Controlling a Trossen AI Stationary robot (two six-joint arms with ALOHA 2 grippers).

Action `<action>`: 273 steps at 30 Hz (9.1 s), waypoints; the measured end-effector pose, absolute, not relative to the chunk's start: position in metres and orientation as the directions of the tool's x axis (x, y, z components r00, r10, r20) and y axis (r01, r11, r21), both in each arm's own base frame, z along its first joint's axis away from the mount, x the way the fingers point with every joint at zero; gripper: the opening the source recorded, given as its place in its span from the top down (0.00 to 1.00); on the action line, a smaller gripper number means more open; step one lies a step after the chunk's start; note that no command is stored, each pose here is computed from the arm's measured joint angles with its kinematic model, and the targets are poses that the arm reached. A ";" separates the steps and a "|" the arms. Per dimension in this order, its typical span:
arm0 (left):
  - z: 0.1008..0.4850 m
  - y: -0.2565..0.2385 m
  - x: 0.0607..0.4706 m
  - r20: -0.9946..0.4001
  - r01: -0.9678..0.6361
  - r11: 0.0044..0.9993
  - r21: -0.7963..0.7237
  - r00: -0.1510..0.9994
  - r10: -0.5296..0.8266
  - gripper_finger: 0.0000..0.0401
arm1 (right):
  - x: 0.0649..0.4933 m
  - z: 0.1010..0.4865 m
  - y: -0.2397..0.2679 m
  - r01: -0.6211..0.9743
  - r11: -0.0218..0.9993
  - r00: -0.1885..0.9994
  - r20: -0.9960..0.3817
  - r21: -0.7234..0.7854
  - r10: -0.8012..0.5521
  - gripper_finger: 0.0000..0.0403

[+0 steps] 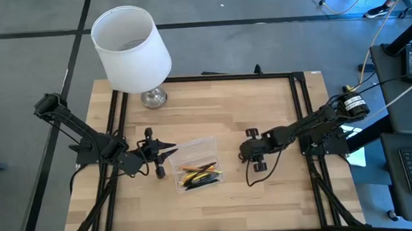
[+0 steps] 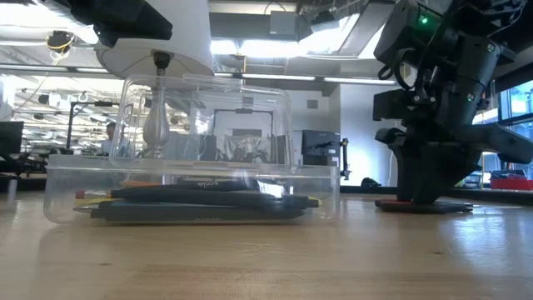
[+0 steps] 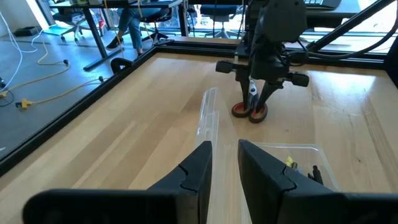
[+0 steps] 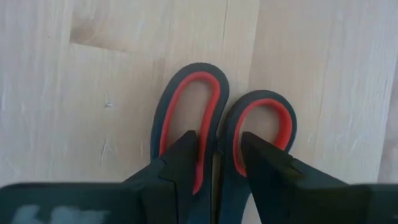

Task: Pick & place school supplies into a supply box
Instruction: Put the black scissors into the transparent supply box, then close the transparent supply box

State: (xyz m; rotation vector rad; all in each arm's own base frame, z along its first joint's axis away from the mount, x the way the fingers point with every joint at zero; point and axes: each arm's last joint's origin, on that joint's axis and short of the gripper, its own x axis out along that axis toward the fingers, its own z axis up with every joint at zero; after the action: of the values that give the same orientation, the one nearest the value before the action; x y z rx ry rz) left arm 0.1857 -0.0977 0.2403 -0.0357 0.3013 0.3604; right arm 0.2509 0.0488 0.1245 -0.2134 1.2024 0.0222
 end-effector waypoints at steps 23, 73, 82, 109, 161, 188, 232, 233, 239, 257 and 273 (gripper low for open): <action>0.240 -0.098 0.186 -0.296 -0.353 0.936 0.018 0.892 0.342 0.82 | 0.253 0.128 0.050 -0.056 0.993 0.398 -0.915 -0.104 -0.074 0.78; 0.240 -0.098 0.186 -0.297 -0.351 0.936 0.019 0.892 0.341 0.82 | 0.395 0.242 0.117 -0.179 0.971 0.921 -0.320 0.155 0.221 0.77; 0.240 -0.098 0.186 -0.299 -0.351 0.936 0.021 0.891 0.341 0.82 | 0.420 0.208 0.121 -0.100 0.986 0.886 -0.439 0.132 0.149 0.77; 0.240 -0.098 0.186 -0.299 -0.351 0.936 0.022 0.891 0.342 0.82 | 0.428 0.185 0.120 -0.034 0.997 0.812 -0.580 0.068 0.067 0.77; 0.230 -0.128 0.186 -0.414 0.105 0.994 -0.026 0.904 -0.107 0.82 | 0.430 0.179 0.120 -0.052 0.995 0.810 -0.580 0.084 0.091 0.72; 0.201 -0.153 0.208 -0.485 0.245 0.934 0.261 0.870 -0.092 0.82 | 0.429 0.178 0.123 -0.117 0.984 0.783 -0.597 0.133 0.174 0.72; 0.190 -0.145 0.214 -0.523 0.394 0.654 0.646 0.852 0.004 0.82 | 0.430 0.180 0.123 -0.121 0.983 0.798 -0.576 0.137 0.179 0.72; 0.190 -0.145 0.214 -0.523 0.394 0.654 0.646 0.852 0.004 0.82 | 0.430 0.180 0.123 -0.121 0.983 0.798 -0.576 0.137 0.179 0.72; 0.190 -0.145 0.214 -0.525 0.392 0.667 0.633 0.851 -0.002 0.82 | 0.430 0.180 0.123 -0.121 0.983 0.797 -0.576 0.138 0.179 0.72; 0.190 -0.146 0.214 -0.533 0.413 0.667 0.620 0.845 -0.027 0.84 | 0.430 0.180 0.123 -0.123 0.983 0.797 -0.577 0.136 0.179 0.72; 0.190 -0.146 0.214 -0.531 0.411 0.669 0.619 0.847 -0.029 1.00 | 0.430 0.180 0.123 -0.121 0.984 0.799 -0.575 0.134 0.177 0.72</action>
State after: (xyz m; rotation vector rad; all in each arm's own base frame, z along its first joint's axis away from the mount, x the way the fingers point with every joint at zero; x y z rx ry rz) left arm 0.2142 -0.1458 0.1901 0.8063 0.5138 -0.2608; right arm 0.4301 0.1226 0.1805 0.0919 0.6260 0.1600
